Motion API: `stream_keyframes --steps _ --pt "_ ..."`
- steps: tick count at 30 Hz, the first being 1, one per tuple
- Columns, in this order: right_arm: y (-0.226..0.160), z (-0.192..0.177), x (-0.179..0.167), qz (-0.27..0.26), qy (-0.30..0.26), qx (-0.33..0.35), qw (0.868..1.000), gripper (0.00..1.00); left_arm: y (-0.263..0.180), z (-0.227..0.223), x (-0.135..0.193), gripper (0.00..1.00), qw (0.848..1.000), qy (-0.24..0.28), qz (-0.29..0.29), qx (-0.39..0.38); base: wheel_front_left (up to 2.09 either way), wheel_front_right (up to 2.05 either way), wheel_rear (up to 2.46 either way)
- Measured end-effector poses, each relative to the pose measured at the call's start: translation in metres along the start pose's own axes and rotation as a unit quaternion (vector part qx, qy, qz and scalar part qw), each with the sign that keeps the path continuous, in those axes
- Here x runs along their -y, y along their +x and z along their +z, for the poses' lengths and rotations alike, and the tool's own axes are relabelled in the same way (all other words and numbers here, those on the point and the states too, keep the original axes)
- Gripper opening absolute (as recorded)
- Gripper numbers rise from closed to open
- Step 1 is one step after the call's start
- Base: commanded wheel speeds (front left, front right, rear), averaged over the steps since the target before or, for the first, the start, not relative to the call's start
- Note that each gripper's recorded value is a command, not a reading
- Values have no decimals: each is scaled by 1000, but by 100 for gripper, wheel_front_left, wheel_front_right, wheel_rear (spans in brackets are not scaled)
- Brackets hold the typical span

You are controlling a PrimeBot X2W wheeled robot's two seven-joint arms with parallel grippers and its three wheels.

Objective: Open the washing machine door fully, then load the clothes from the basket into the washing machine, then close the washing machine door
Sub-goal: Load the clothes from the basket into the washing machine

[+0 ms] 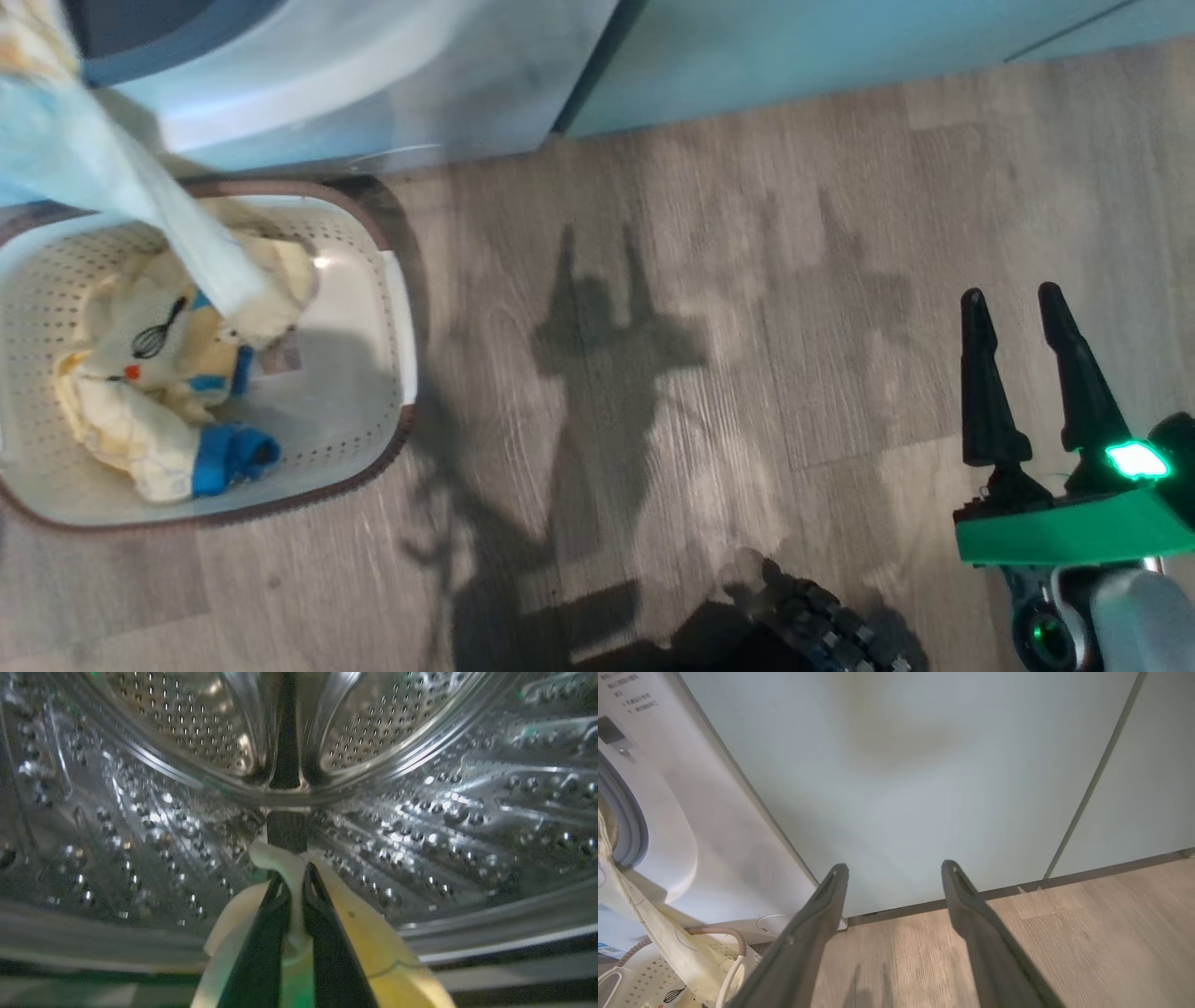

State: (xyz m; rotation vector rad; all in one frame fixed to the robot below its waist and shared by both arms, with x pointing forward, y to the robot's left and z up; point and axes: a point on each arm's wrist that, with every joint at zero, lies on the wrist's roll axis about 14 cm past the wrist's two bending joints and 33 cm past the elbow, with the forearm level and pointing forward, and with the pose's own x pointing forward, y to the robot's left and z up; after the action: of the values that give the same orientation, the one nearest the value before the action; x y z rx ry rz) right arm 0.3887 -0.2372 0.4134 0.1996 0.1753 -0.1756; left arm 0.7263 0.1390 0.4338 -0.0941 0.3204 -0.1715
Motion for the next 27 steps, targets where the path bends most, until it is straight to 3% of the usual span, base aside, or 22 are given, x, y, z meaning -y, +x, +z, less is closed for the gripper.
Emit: stream_keyframes --steps 9,19,27 --pt "1 -2 10 -16 -8 -5 1000 100 22 45 -1 0 991 21 5 133 0 0 0" --pt "-1 -5 14 -22 -12 -12 1000 100 17 107 7 0 952 64 -1 300 0 0 0" --pt "2 -9 10 -16 -10 -16 1000 100 38 28 -12 0 983 46 19 176 0 0 0"
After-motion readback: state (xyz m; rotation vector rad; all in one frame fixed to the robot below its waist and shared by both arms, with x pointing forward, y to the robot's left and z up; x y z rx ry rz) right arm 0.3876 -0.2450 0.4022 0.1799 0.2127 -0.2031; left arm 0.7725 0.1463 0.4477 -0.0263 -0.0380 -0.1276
